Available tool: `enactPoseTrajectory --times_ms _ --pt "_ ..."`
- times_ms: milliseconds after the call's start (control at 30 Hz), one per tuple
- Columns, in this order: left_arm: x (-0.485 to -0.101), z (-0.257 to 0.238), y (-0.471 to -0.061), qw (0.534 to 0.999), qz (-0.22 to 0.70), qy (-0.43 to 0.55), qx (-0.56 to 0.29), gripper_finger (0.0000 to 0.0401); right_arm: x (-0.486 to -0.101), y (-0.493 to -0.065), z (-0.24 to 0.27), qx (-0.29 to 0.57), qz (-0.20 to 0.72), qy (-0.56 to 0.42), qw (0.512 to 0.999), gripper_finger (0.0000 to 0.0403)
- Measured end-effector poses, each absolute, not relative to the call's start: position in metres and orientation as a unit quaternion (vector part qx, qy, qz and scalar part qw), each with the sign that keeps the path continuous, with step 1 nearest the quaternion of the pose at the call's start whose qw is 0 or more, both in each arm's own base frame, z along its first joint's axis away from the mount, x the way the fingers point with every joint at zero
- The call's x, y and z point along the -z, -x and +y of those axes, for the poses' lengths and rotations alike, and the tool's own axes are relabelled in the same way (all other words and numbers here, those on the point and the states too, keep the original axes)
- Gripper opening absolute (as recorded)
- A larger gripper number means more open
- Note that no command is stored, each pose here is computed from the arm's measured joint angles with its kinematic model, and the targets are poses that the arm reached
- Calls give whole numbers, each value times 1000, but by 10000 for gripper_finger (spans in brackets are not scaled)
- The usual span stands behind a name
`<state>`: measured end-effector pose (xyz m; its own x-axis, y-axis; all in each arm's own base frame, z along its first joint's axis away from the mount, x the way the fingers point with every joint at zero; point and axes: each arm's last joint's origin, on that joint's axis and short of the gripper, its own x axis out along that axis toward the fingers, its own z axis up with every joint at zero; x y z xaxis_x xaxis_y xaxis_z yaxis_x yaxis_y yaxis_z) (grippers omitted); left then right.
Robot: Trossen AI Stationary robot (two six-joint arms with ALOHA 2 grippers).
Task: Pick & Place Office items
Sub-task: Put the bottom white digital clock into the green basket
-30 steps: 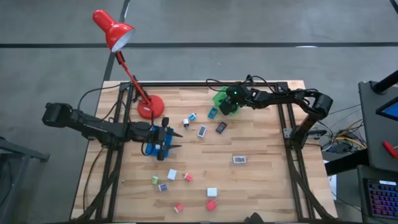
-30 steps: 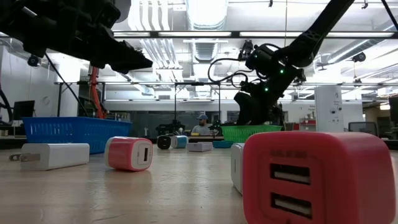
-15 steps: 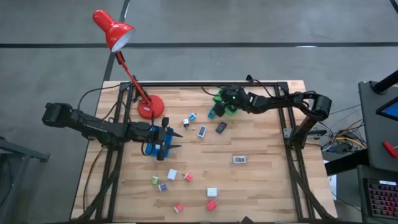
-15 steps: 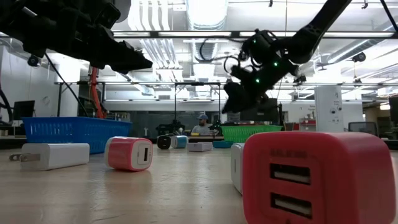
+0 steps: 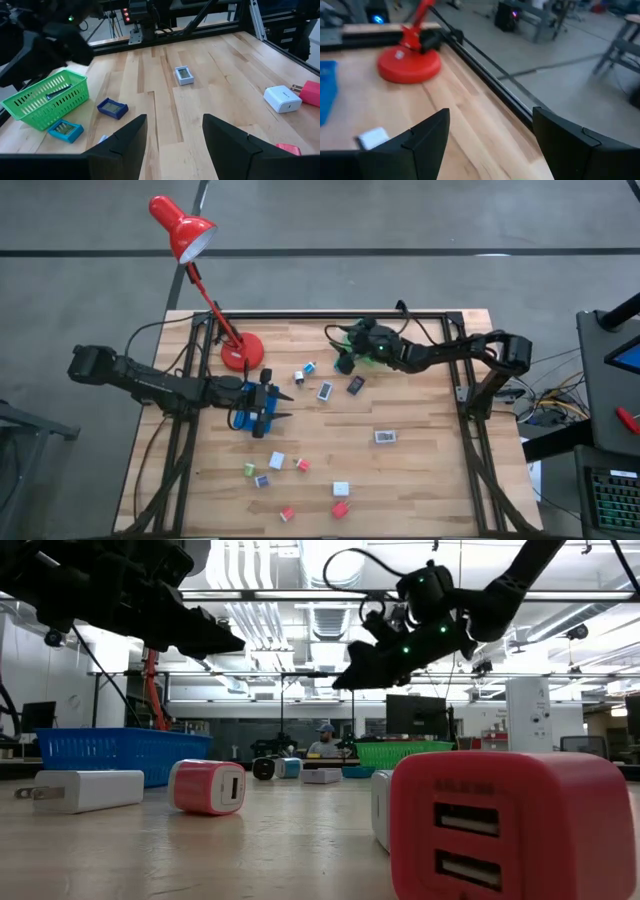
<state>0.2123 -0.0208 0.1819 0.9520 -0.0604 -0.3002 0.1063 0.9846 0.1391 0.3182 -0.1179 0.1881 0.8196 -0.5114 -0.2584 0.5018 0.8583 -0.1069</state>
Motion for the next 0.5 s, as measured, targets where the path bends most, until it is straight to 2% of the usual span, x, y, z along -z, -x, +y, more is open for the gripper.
enactPoseTrajectory --times_ms 500 --pt "-177 -21 -210 984 154 -77 43 195 -179 -323 -67 160 122 84 976 269"
